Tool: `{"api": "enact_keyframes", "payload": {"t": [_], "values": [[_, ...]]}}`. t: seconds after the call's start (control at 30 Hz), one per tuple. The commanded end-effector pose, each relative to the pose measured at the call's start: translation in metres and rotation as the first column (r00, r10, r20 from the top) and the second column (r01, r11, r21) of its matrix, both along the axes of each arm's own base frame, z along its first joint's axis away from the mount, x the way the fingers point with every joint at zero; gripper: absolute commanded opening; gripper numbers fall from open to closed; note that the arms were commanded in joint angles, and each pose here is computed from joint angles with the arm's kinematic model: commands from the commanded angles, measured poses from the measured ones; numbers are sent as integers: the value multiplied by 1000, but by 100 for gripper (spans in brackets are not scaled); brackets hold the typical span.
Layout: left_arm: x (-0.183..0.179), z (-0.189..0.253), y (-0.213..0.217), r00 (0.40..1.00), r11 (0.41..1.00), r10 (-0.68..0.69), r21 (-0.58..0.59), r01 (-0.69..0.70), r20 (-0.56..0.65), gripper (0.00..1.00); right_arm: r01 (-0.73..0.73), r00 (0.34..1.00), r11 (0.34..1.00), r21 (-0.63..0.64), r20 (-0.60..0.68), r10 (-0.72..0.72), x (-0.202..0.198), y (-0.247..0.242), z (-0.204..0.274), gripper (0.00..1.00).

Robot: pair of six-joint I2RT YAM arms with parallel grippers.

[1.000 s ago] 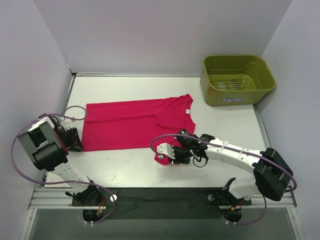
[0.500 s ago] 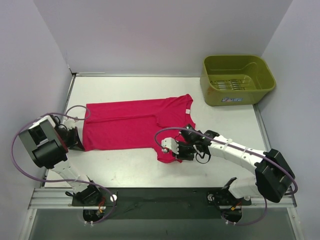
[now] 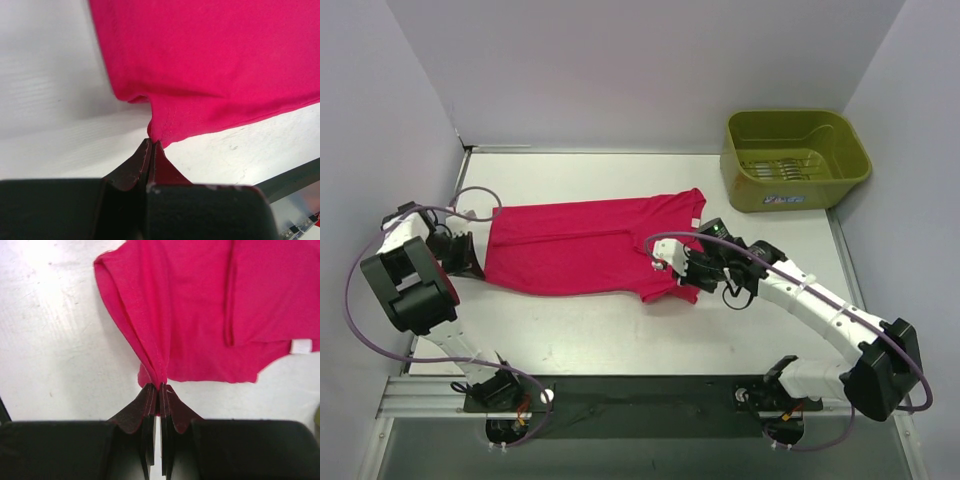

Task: Roll the t-shirts
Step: Fold the T-shirt at the center of the board.

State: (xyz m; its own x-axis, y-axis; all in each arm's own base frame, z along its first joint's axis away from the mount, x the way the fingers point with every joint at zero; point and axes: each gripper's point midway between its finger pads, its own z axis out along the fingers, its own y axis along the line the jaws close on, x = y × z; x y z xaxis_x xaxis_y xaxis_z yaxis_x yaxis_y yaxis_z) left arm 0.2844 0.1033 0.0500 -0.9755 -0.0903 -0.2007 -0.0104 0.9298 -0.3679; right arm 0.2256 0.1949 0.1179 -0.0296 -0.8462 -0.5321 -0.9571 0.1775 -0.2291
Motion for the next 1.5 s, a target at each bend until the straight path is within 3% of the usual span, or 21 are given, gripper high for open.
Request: {"api": "enact_keyframes", "payload": {"t": [0.0,0.47,1.03,1.47], "values": [[23,21,-13,997,1000,-12,-25,13,70,0,126,991,992,7,51,-126,30,-10,25,0],[97,38,1,985,997,58,43,-65,162,0,152,983,987,-57,111,-145,111,-20,31,0],[126,25,20,981,984,139,96,-153,137,0,77,991,991,-108,120,-64,191,-7,15,0],[154,17,1,990,981,64,174,-86,129,0,44,988,990,-134,151,-24,237,-5,7,0]]}}
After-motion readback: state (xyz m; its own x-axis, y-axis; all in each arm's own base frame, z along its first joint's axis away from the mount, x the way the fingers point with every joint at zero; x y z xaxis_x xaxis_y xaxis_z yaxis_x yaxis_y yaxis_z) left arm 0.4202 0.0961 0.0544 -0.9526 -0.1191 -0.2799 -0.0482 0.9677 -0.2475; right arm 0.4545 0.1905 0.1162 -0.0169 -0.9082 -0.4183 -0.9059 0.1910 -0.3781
